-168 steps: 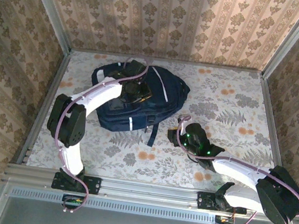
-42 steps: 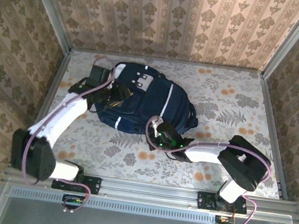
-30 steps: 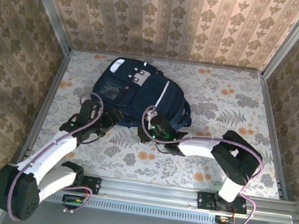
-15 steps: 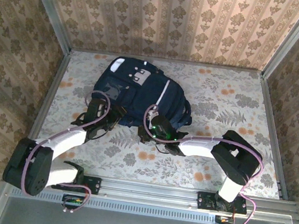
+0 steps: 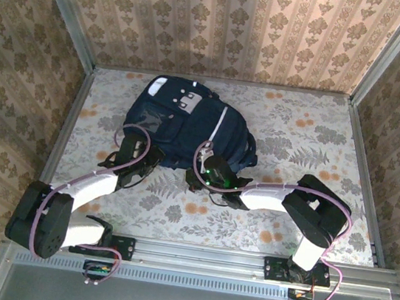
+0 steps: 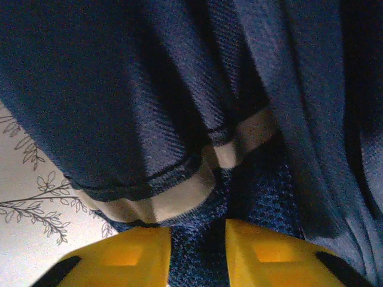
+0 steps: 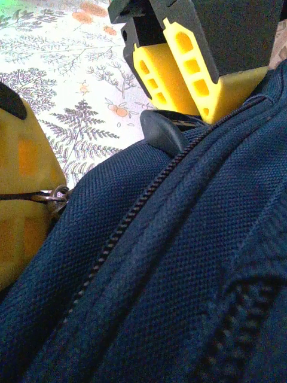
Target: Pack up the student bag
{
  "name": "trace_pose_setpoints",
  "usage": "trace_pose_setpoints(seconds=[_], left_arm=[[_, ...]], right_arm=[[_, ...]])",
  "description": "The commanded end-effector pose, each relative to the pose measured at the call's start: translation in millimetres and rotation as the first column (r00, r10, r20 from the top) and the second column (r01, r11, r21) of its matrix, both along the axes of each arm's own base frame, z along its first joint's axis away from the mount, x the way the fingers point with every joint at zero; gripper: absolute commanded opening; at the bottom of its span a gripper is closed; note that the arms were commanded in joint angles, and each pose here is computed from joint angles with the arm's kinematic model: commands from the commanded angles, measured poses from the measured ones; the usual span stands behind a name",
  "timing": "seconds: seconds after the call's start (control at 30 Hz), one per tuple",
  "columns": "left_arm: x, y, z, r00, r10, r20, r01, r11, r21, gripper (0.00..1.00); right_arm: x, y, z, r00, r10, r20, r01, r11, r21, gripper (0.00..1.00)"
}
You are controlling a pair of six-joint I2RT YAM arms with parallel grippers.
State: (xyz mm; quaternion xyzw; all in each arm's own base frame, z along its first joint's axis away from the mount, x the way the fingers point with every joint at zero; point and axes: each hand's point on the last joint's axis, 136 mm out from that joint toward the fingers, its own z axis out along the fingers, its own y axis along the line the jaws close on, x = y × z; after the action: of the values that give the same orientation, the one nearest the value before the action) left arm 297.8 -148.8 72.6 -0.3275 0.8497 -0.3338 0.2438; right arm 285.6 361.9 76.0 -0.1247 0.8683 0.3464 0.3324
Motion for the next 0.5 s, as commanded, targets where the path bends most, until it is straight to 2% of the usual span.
trace_pose_setpoints(seconds=[0.0, 0.03, 0.1, 0.23, 0.47], left_arm=[[-0.6, -2.7, -1.7, 1.000, 0.009, -0.018, -0.009, 1.000, -0.005, 0.52], [-2.3, -6.1, -3.4, 1.000, 0.002, -0.029, -0.003, 1.000, -0.018, 0.57], [-6.5, -11.3, -8.2, 0.998, -0.006, -0.058, 0.004, 0.999, -0.034, 0.61], [-11.0, -15.4, -13.1, 0.996, 0.010, -0.090, -0.015, 0.999, -0.052, 0.60], [1.1, -8.4, -18.3, 0.993, 0.070, -0.090, -0.069, 0.998, 0.007, 0.59]], right_arm=[[6.0, 6.6, 23.2, 0.997, -0.003, 0.076, -0.001, 0.999, 0.055, 0.00], [6.4, 7.2, 24.7, 0.997, -0.001, 0.081, -0.003, 0.998, 0.057, 0.00], [7.6, 7.3, 27.7, 0.996, -0.003, 0.090, -0.002, 0.998, 0.059, 0.00], [9.4, 8.5, 32.5, 0.995, -0.007, 0.097, 0.000, 0.998, 0.070, 0.00], [6.3, 11.3, 32.7, 0.997, 0.001, 0.081, -0.008, 0.996, 0.090, 0.00]])
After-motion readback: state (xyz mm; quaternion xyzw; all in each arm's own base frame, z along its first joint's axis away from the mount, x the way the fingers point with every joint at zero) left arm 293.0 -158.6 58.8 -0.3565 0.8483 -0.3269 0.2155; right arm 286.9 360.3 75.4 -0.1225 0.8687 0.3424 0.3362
